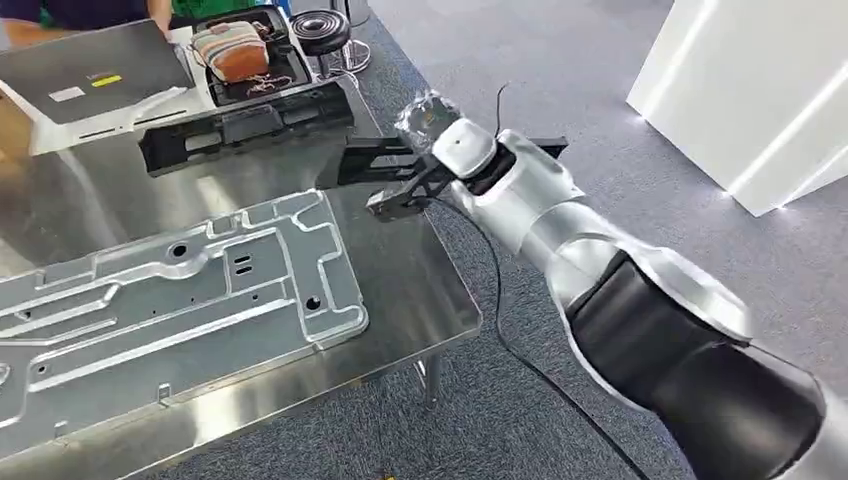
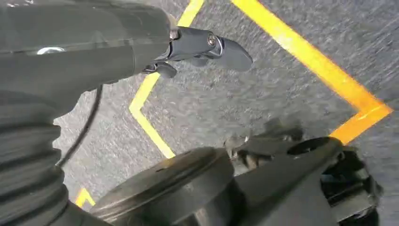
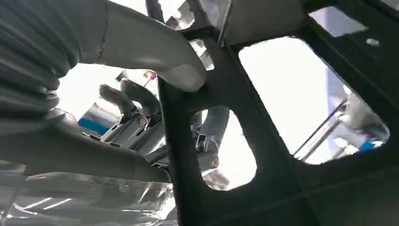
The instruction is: Take the parts from the cabinet and place them on the table.
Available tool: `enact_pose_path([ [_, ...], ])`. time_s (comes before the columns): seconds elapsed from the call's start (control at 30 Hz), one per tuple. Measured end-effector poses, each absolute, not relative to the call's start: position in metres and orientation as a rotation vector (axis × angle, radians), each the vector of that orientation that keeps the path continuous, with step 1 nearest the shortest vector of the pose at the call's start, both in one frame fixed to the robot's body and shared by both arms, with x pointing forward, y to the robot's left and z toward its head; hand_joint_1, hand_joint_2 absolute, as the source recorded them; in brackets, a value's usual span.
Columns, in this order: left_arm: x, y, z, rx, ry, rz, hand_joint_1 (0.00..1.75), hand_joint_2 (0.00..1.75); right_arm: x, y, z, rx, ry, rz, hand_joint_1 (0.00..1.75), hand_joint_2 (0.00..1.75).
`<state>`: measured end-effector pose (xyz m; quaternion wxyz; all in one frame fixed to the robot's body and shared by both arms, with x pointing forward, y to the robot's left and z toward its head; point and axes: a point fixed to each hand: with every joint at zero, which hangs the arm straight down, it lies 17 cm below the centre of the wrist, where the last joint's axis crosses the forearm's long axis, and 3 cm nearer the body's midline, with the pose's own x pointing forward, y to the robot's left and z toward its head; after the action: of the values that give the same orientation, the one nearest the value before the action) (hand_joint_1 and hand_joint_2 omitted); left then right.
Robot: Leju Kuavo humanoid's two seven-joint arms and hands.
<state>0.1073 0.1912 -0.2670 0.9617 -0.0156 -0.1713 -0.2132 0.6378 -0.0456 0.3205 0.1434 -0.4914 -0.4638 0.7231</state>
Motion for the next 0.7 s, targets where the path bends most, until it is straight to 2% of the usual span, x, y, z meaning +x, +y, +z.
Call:
enact_pose_path([
  [0.13, 0.101, 0.186, -0.267, -0.044, -0.333, -0.441, 0.00, 1.75, 0.624, -0.021, 0.294, -1.382, -1.334, 2.142, 1.75, 1.75],
  [0.3, 0.117, 0.188, -0.265, -0.032, -0.353, -0.445, 0.00, 1.75, 0.610, 0.011, 0.296, -1.385, -1.368, 2.185, 1.75, 1.75],
  [0.7, 0.119, 0.177, -0.263, -0.032, -0.371, -0.438, 0.00, 1.75, 0.600, 0.021, 0.273, -1.392, -1.304, 2.295, 1.75, 1.75],
])
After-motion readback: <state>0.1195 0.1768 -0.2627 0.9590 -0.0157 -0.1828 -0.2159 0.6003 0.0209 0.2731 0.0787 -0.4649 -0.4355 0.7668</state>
